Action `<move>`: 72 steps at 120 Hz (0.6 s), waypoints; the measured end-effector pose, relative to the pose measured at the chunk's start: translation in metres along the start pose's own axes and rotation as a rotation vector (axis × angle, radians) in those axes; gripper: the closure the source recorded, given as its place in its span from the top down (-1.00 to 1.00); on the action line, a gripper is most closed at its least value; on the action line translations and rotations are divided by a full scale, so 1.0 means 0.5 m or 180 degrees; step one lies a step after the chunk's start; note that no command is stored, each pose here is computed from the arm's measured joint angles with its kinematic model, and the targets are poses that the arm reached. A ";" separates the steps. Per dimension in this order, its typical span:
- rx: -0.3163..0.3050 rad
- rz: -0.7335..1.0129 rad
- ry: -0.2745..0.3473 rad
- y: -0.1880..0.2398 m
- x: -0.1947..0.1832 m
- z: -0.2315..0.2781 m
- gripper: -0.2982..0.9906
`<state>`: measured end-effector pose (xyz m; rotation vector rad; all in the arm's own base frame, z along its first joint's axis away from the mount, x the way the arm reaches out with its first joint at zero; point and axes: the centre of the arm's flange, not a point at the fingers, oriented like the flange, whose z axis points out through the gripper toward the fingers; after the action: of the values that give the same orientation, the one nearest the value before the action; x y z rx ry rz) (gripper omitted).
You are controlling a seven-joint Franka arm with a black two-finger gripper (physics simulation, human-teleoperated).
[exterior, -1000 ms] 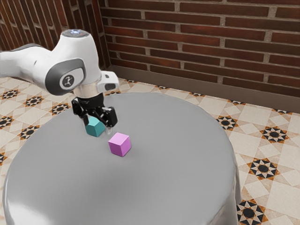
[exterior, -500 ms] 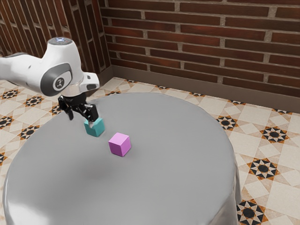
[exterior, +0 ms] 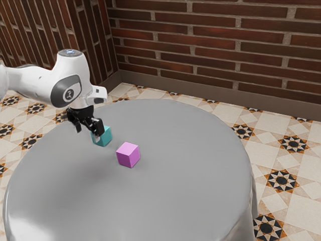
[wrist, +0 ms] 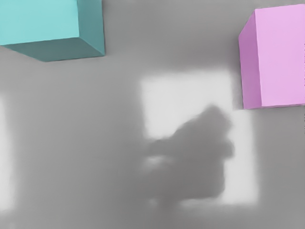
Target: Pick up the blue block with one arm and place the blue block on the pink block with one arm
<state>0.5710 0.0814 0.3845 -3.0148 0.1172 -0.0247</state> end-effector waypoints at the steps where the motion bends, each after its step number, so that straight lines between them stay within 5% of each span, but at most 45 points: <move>1: 0.0000 0.0003 0.0002 -0.001 0.002 0.000 0.54; 72: -0.0094 0.0125 -0.0034 -0.086 0.091 0.080 0.54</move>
<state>0.6205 0.1251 0.3509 -3.0409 0.1774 -0.0032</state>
